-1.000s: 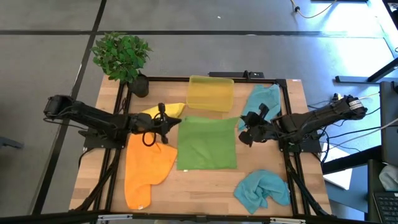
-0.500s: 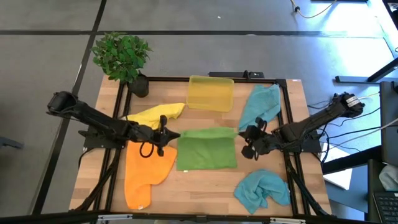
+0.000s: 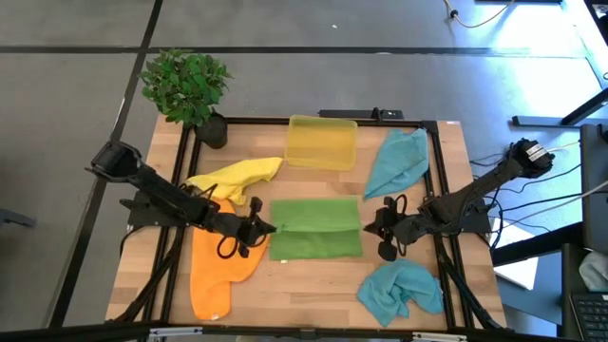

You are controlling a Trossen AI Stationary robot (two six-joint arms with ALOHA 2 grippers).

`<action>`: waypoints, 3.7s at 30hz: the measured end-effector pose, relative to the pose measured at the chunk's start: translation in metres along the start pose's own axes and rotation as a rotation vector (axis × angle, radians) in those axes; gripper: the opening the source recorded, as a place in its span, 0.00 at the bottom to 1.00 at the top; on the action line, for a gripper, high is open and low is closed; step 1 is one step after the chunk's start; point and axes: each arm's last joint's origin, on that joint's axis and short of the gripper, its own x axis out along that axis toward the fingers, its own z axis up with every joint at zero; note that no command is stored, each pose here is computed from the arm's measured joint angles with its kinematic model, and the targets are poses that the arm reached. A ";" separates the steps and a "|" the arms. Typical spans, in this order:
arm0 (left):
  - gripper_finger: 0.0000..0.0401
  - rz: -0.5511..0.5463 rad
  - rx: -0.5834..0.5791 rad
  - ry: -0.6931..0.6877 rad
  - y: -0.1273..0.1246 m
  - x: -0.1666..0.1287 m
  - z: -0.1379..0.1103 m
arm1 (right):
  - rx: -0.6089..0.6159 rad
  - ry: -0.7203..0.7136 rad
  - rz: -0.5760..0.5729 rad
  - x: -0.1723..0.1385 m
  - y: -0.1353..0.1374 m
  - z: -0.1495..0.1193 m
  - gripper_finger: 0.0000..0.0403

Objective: Fold microfiber towels
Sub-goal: Fold the green microfiber cloth

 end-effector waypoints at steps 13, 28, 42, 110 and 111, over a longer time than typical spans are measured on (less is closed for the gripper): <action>0.00 -0.110 -0.040 -0.023 -0.014 0.000 0.001 | 0.030 0.042 0.132 0.003 0.002 -0.013 0.02; 0.08 -0.255 -0.088 -0.049 -0.018 -0.001 0.000 | 0.058 0.069 0.228 0.003 0.006 -0.011 0.11; 0.28 -0.088 -0.167 -0.030 -0.010 0.001 0.001 | 0.062 0.003 0.106 0.006 0.002 -0.010 0.34; 0.27 -0.036 -0.412 -0.074 0.045 0.019 -0.015 | 0.242 0.097 -0.287 0.064 -0.088 0.000 0.01; 0.27 -0.036 -0.412 -0.074 0.045 0.019 -0.015 | 0.265 0.099 -0.281 0.065 -0.089 0.000 0.01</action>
